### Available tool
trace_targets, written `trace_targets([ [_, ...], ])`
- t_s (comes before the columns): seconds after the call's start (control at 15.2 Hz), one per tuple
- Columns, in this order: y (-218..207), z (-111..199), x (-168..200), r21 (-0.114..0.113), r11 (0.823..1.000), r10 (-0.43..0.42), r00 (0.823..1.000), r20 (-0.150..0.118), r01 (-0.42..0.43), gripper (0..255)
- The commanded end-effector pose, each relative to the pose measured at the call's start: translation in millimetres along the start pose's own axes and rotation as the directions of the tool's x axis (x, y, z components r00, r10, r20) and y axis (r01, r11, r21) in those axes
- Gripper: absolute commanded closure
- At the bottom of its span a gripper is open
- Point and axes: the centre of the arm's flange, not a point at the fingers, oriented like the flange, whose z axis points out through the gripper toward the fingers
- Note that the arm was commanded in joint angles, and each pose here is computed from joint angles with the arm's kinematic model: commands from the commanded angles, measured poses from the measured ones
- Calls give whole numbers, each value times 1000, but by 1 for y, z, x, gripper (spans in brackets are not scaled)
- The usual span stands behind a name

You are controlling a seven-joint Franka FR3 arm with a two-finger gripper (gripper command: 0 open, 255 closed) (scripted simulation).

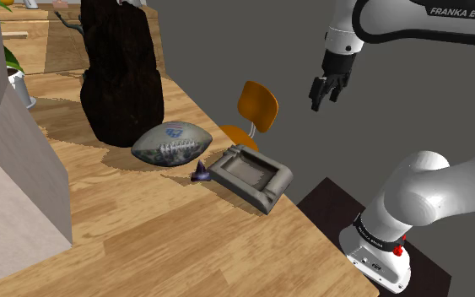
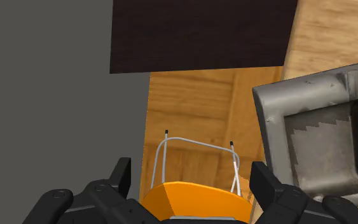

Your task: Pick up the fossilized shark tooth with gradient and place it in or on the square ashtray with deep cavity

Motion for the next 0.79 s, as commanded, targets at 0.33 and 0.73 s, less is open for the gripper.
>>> trace_targets([
  [0.33,-51,24,28,6,995,-101,994,-28,101,0],
  [0.73,-116,51,56,10,975,-221,973,-63,222,0],
])
